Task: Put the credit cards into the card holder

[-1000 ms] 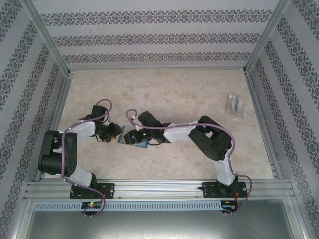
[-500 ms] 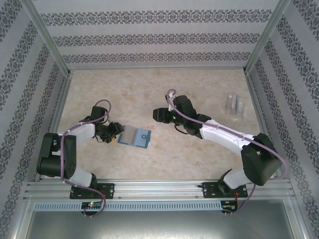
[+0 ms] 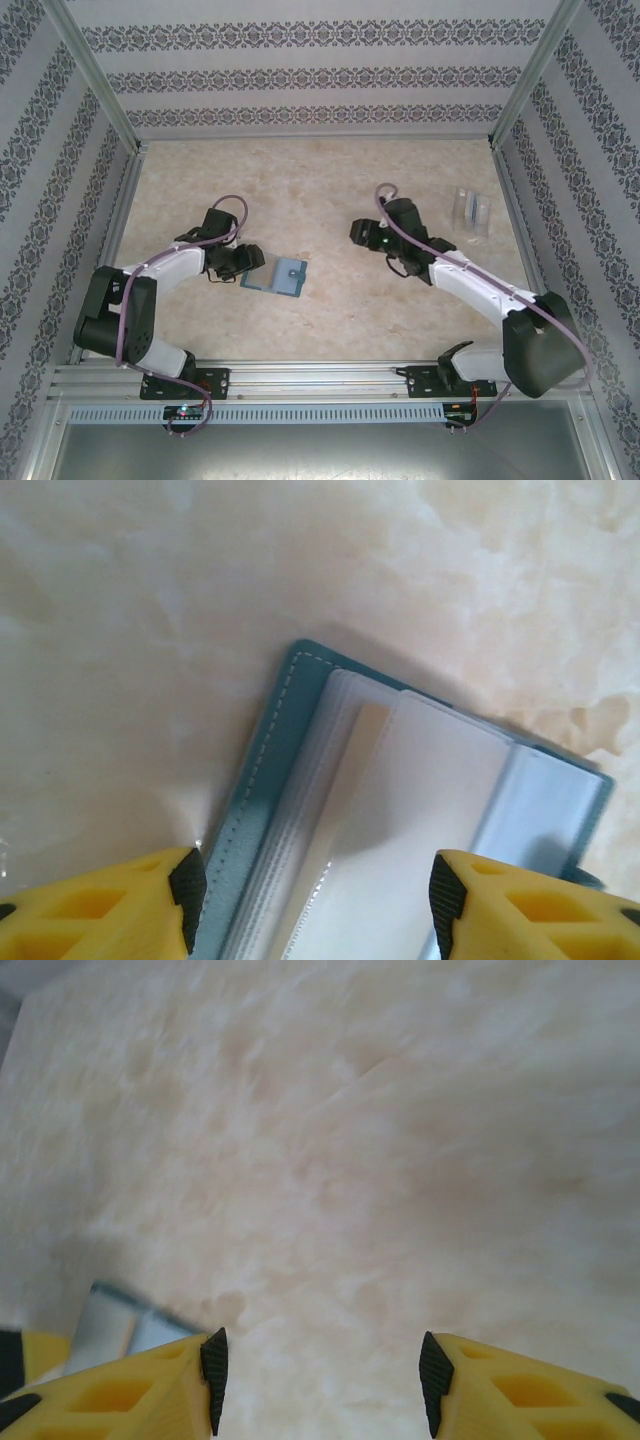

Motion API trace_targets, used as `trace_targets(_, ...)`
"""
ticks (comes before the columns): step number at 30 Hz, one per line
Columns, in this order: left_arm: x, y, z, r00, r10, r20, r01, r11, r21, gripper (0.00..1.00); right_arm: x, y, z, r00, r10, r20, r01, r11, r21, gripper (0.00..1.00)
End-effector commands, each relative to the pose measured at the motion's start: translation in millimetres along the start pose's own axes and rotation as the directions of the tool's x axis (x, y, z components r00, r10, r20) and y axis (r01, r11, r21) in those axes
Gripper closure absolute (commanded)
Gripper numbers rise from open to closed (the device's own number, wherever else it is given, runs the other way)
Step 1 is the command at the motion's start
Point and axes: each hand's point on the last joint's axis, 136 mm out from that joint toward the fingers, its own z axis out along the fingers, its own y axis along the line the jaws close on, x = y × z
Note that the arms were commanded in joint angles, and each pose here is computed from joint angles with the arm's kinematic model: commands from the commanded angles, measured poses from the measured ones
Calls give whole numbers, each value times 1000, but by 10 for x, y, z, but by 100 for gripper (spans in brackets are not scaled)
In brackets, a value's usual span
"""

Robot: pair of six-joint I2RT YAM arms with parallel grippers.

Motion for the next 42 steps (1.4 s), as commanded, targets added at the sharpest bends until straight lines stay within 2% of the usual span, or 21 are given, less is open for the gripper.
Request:
trace_targets(1, 90, 119, 55, 997, 72, -38, -76, 991, -113, 37, -208, -324, -193, 998, 20, 56, -26, 994, 108, 43)
trace_targets(5, 176, 180, 195, 994, 51, -96, -64, 987, -146, 39, -488, -703, -424, 992, 39, 120, -64, 977, 204, 41)
trace_targets(9, 285, 174, 305, 993, 0, -120, -15, 991, -132, 46, -718, -1040, -641, 977, 96, 191, -141, 960, 241, 41)
trace_targets(13, 350, 181, 297, 992, -29, -121, 12, 990, -143, 53, -856, -1316, -752, 972, 121, 203, -178, 939, 295, 42)
trace_targets(17, 422, 113, 290, 990, -58, -126, 42, 991, -125, 55, -932, -1606, -717, 984, 113, 140, -160, 905, 394, 44)
trace_targets(21, 490, 75, 297, 987, -93, -131, 81, 992, -94, 56, -1008, -1940, -780, 996, 78, 46, -90, 828, 553, 44)
trace_targets(27, 483, 64, 221, 989, -95, -115, 84, 992, -93, 49, -1235, -2408, -972, 998, 64, 26, -64, 708, 703, 41)
trace_targets(30, 474, 61, 204, 990, -86, -116, 74, 992, -99, 47, -1290, -2544, -920, 996, 86, -18, -46, 686, 726, 38)
trace_targets(34, 487, 43, 228, 989, -89, -118, 80, 993, -81, 47, -1326, -2643, -678, 993, 101, -53, -33, 701, 713, 33)
trace_targets(42, 476, 58, 262, 989, -85, -119, 75, 993, -88, 47, -1306, -2890, -367, 985, 133, -110, -11, 686, 728, 32)
